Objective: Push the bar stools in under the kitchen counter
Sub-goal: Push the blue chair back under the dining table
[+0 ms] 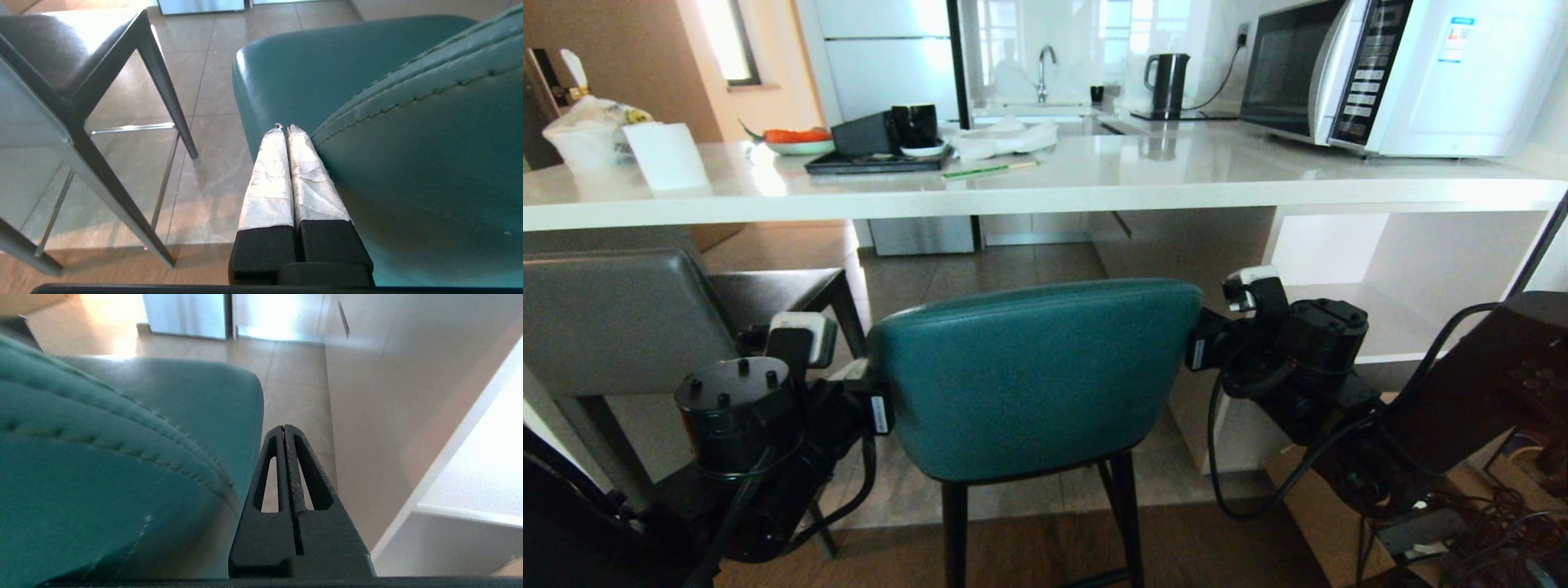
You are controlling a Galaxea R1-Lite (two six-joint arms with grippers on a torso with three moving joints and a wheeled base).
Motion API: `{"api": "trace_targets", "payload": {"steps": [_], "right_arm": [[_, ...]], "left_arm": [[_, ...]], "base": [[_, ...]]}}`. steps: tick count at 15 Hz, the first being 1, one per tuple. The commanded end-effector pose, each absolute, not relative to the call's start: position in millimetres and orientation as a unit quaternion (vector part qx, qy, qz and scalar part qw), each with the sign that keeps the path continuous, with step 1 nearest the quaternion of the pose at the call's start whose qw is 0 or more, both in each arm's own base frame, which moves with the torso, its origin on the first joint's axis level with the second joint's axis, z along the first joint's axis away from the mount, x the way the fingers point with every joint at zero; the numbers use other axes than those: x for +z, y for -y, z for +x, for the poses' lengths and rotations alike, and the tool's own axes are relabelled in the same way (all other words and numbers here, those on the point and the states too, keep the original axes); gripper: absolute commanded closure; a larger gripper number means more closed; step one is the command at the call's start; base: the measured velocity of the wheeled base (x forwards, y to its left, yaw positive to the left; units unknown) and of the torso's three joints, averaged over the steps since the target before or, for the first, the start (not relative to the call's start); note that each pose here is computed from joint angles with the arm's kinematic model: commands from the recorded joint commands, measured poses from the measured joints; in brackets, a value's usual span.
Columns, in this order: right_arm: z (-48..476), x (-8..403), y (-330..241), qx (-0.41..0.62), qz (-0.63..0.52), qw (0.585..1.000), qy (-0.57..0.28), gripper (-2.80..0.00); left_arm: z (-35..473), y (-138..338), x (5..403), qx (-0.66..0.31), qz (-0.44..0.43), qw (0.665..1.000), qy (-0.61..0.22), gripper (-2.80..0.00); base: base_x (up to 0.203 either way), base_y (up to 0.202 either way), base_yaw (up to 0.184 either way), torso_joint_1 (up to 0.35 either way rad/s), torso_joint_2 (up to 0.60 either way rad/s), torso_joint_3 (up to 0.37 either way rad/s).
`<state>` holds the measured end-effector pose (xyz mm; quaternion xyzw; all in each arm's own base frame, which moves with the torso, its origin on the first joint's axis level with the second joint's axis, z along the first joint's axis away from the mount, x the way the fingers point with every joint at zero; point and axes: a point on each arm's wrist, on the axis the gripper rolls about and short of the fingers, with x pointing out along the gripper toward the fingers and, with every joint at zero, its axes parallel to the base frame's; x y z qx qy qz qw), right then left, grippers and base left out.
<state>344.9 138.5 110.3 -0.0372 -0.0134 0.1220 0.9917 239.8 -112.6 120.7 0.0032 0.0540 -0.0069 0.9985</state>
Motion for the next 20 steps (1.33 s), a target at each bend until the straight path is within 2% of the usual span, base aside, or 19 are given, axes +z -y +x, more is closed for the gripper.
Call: {"api": "trace_targets", "payload": {"steps": [1,6,9,16,20], "right_arm": [[344,112,-149,0.134,-0.035,0.99,0.017,0.0],[303,111,-179,0.195,-0.038,0.98,0.005,0.0],[293,112,-192,0.203,-0.036,0.978,0.011,0.0],[312,112,-172,0.136,-0.035,0.99,0.013,0.0],[313,112,-173,0.135,-0.037,0.99,0.013,0.0]], "left_arm": [[246,114,120,-0.005,0.001,0.999,-0.051,0.0],[288,101,109,0.043,-0.002,0.998,-0.052,0.0],[297,98,103,0.05,0.0,0.997,-0.058,0.0],[308,82,104,0.071,-0.002,0.996,-0.054,0.0],[310,82,102,0.069,0.009,0.996,-0.056,0.0]], "base": [[0.0,0.0,0.0,0.0,0.0,0.0],[0.0,0.0,0.0,0.0,0.0,0.0],[0.0,0.0,0.0,0.0,0.0,0.0],[0.0,0.0,0.0,0.0,0.0,0.0],[0.0,0.0,0.0,0.0,0.0,0.0]]}}
